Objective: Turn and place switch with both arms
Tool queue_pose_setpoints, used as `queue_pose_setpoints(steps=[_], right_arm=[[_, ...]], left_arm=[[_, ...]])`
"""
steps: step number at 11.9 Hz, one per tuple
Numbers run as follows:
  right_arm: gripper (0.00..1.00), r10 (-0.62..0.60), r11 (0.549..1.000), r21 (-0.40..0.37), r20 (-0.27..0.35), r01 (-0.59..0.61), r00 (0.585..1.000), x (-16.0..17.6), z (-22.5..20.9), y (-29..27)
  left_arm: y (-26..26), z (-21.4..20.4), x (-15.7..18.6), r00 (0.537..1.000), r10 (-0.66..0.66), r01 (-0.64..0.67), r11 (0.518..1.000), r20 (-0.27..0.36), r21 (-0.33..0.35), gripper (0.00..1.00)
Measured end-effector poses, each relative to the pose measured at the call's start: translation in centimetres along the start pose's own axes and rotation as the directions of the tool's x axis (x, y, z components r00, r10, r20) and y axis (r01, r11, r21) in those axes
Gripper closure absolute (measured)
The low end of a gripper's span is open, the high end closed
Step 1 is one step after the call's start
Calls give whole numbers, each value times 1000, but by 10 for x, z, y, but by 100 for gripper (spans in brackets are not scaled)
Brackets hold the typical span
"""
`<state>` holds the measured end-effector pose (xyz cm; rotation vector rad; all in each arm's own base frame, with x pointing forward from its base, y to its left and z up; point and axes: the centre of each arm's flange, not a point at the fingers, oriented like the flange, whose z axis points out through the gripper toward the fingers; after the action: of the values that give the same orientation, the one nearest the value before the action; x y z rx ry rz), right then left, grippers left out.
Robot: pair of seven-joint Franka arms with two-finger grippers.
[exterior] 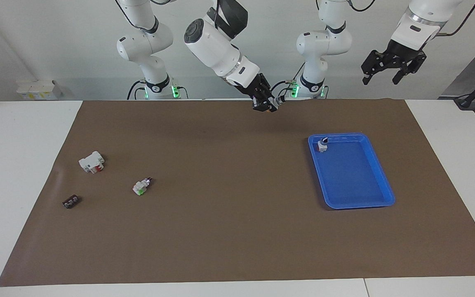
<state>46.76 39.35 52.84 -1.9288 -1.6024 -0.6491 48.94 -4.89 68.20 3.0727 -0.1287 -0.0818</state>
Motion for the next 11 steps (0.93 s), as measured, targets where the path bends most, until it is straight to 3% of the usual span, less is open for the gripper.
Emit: queue_pose_setpoints(steps=[3, 6, 10, 11], right_arm=[[67, 17, 1000, 4, -25, -17, 1000, 3, -4, 1], [67, 31, 1000, -3, -44, -31, 999, 3, -12, 5], [67, 32, 999, -3, -49, -32, 998, 4, -14, 5], [67, 32, 999, -4, -49, -32, 998, 4, -14, 5]], left_arm=[[36, 4, -1, 989, 145, -146, 982, -19, -123, 0], [62, 11, -2, 956, 272, -290, 925, -107, -244, 1], [105, 38, -7, 913, 355, -401, 873, -202, -279, 5], [111, 44, -10, 920, 335, -385, 873, -205, -299, 13]])
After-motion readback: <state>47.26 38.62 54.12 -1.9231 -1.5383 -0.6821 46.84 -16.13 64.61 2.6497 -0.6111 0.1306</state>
